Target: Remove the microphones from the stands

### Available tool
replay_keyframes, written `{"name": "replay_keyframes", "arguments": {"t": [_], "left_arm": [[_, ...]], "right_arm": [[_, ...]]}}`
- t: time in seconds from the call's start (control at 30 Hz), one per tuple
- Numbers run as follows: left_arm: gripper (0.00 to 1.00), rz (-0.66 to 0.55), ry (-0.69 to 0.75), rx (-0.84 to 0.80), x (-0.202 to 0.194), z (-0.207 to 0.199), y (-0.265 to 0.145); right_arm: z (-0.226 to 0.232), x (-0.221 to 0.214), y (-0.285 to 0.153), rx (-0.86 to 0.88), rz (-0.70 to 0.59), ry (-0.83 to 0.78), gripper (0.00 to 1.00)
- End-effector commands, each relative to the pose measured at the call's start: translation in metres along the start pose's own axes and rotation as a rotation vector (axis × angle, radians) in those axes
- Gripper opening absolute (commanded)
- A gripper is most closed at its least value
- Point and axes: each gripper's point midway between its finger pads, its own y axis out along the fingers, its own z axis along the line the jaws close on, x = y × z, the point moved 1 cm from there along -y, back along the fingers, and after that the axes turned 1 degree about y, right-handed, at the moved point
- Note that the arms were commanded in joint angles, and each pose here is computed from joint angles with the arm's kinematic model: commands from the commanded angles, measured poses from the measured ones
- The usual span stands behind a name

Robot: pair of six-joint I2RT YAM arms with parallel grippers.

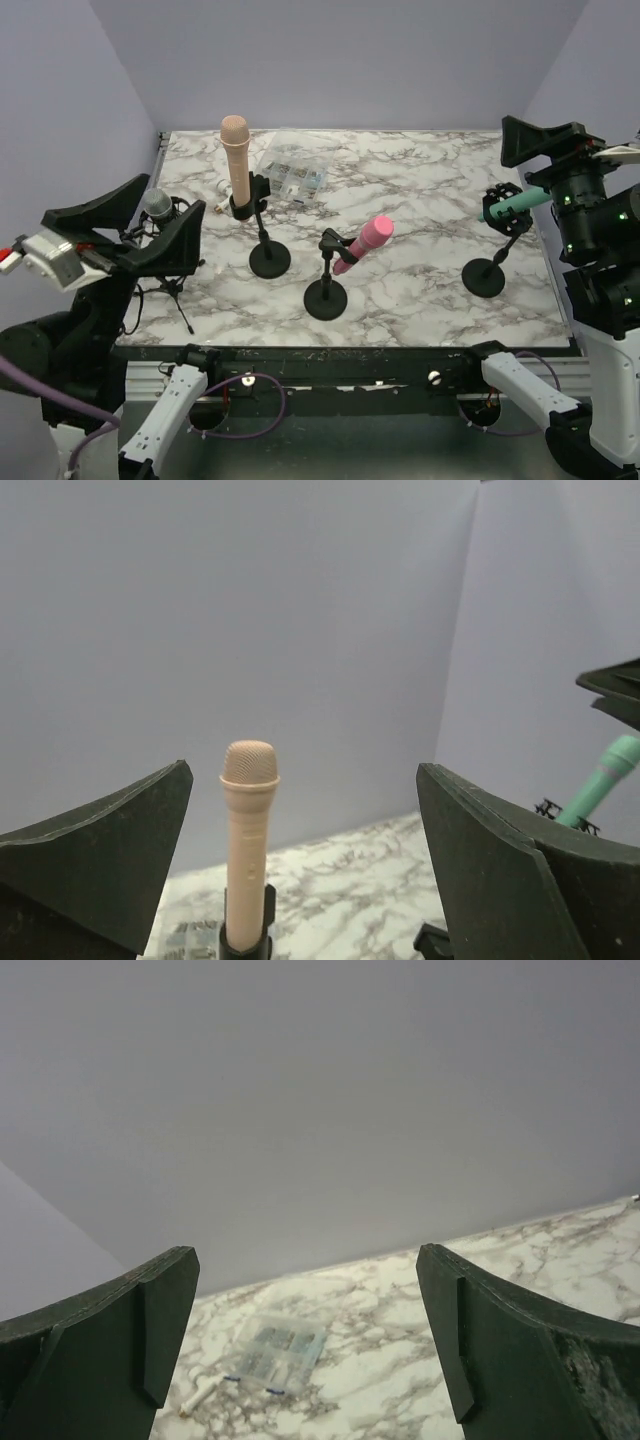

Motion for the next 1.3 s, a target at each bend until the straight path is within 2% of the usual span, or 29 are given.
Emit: {"name": "replay_keyframes", "arguments": {"t": [0.0,0.17,0.33,0.5,0.57,0.67,0.97,1.17,1.27], "left_arm": [[0.99,0.179,-0.088,-0.147,-0.054,-0.019,0.006],[0.99,0.26,-0.126,-0.195,-0.088,-0.023,-0.001],[0.99,0.307,-0.139,-0.253,-0.11,-0.03,-0.013],[0.99,0.358,-0.16,-0.327,-0.13,-0.04,-0.028],[0.99,0.368,-0.16,-0.437,-0.135,-0.055,-0.037],[0.99,0.378,-0.189,-0.609,-0.141,-0.077,-0.053],[0.99,0.442,-0.257,-0.714,-0.165,-0.087,-0.058],[0.99,0.469,-0.318,-0.737,-0.181,-0.091,-0.054],[0.99,0.476,-0.345,-0.735,-0.187,-0.093,-0.052]], "right_arm": [[-0.001,-0.052,-0.002,0.055,0.179,-0.025,1.0],[0.03,-0.096,-0.015,0.316,0.351,-0.05,1.0],[0.017,-0.123,-0.019,0.26,0.425,-0.007,1.0],[-0.012,-0.172,-0.024,0.122,0.629,-0.015,1.0],[-0.015,-0.193,-0.034,0.147,0.718,-0.026,1.0],[-0.005,-0.211,-0.053,0.283,0.809,-0.041,1.0],[0.039,-0.226,-0.101,0.757,0.812,-0.031,1.0],[0.055,-0.23,-0.124,0.966,0.766,-0.009,1.0],[0.058,-0.229,-0.122,0.987,0.733,0.004,1.0]]}}
